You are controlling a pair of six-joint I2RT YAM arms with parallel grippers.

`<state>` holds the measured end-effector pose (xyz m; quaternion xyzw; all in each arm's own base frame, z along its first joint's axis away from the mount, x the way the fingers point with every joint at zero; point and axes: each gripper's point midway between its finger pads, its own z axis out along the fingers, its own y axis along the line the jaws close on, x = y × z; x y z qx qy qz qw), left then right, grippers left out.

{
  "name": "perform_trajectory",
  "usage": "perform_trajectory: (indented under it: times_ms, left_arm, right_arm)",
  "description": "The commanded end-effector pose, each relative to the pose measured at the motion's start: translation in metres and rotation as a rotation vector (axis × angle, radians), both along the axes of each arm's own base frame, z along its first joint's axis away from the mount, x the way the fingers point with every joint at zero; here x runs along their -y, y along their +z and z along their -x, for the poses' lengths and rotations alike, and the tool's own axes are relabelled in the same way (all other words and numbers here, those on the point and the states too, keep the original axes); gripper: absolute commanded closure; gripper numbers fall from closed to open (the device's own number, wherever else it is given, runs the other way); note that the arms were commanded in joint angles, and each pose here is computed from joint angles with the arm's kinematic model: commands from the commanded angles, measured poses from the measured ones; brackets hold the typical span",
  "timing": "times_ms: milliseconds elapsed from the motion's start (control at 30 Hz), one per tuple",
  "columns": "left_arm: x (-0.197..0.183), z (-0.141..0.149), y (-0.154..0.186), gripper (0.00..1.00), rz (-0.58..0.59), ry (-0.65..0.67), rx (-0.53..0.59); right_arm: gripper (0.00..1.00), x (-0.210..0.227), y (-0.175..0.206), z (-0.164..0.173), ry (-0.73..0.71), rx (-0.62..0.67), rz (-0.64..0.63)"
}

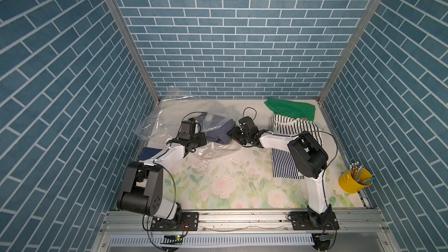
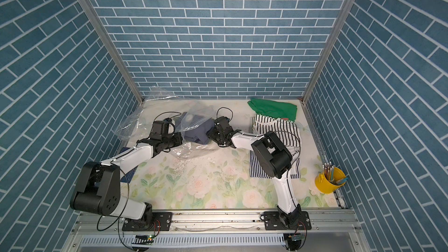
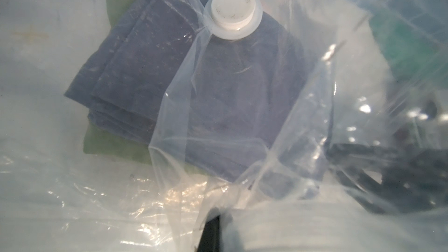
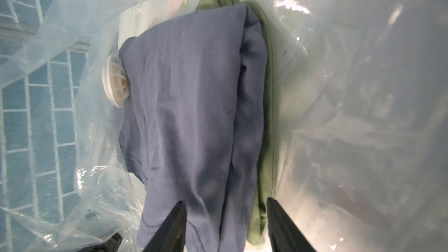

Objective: Take the tank top out of the vacuum bag
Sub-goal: Take out the tank top from the vacuum bag.

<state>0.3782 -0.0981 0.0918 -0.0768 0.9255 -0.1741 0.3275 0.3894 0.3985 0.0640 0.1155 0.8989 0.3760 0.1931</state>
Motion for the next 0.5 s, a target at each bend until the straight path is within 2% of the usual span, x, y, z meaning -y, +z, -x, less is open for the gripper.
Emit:
perform_trajectory:
  times_ms: [0,67,133,267,400,467]
  left_arm:
    - [-0.001,0.005,0.000,1.00,-0.007,-0.007,0.002]
    - [-0.002,0.007,0.000,1.00,-0.006,-0.007,0.001]
    - [-0.002,0.007,0.000,1.00,-0.006,-0.008,0.001]
    - [-0.002,0.007,0.001,1.00,-0.008,-0.008,0.004]
    - [-0.001,0.009,0.000,1.00,-0.007,-0.011,0.000]
    - [-0.001,0.010,0.000,1.00,-0.008,-0.014,0.000]
  right_arm:
    - [0.48,-0.008,0.002,-0.004,0.018,-0.001,-0.032]
    - [0.47,-0.014,-0.003,-0.005,0.036,-0.009,-0.047]
    - [0.41,-0.019,-0.004,-0.007,0.048,-0.013,-0.059]
    - [0.39,-0.039,0.015,-0.014,0.126,0.049,-0.121]
    - [0.46,-0.053,0.044,-0.020,0.173,0.124,-0.170]
    - [0.53,-0.057,0.058,-0.023,0.182,0.155,-0.195]
